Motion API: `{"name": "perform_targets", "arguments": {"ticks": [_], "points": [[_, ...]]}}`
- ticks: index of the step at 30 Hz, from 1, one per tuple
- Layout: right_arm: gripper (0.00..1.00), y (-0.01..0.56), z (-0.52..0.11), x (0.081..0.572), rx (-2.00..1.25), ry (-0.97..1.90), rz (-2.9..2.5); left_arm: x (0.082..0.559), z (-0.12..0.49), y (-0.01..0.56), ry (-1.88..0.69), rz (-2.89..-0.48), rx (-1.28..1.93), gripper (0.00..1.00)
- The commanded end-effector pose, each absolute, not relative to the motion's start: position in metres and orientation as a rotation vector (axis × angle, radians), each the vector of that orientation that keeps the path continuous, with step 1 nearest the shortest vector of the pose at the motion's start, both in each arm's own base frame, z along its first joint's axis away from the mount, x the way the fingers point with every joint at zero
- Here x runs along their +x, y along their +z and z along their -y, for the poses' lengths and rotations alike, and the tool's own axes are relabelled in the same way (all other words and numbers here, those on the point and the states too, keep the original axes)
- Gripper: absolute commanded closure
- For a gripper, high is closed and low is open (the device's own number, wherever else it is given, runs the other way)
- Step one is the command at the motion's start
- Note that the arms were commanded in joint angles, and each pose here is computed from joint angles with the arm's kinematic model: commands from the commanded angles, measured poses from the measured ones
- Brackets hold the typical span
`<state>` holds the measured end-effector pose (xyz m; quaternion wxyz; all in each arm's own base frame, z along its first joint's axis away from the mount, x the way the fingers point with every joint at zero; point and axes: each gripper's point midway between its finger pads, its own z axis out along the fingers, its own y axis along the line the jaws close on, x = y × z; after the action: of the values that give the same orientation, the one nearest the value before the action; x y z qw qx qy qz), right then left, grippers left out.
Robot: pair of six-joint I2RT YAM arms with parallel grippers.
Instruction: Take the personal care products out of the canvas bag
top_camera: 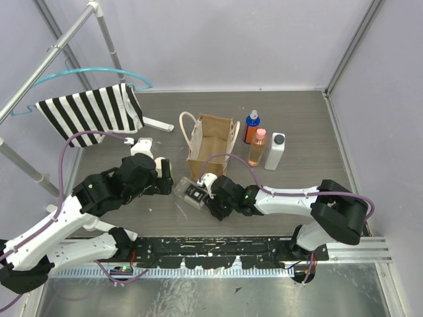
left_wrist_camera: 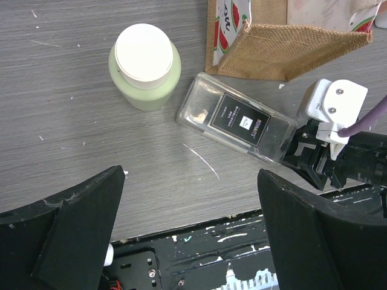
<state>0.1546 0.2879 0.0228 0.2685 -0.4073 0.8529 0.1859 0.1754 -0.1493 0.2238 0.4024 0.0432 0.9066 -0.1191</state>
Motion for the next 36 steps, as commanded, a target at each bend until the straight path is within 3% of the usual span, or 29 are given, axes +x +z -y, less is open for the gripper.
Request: {"name": "perform_targets", "arguments": {"ticks": [1, 7, 15, 36], "points": [[0.7, 0.053, -0.313, 0.162, -1.064, 0.604, -2.185, 0.176, 0.146, 0.221, -0.283, -2.287, 0.099, 0.01], [0.78, 0.11, -0.306, 0.162, -0.998, 0.613, -2.107, 0.174, 0.142, 0.221, -0.277, -2.285, 0.097, 0.01], [0.78, 0.193, -0.3, 0.177, -0.925, 0.587, -1.967, 0.18, 0.145, 0.226, -0.273, -2.26, 0.098, 0.01], [0.78, 0.223, -0.363, 0.238, -1.03, 0.435, -1.859, 0.175, 0.13, 0.236, -0.258, -2.233, 0.078, 0.01]]}}
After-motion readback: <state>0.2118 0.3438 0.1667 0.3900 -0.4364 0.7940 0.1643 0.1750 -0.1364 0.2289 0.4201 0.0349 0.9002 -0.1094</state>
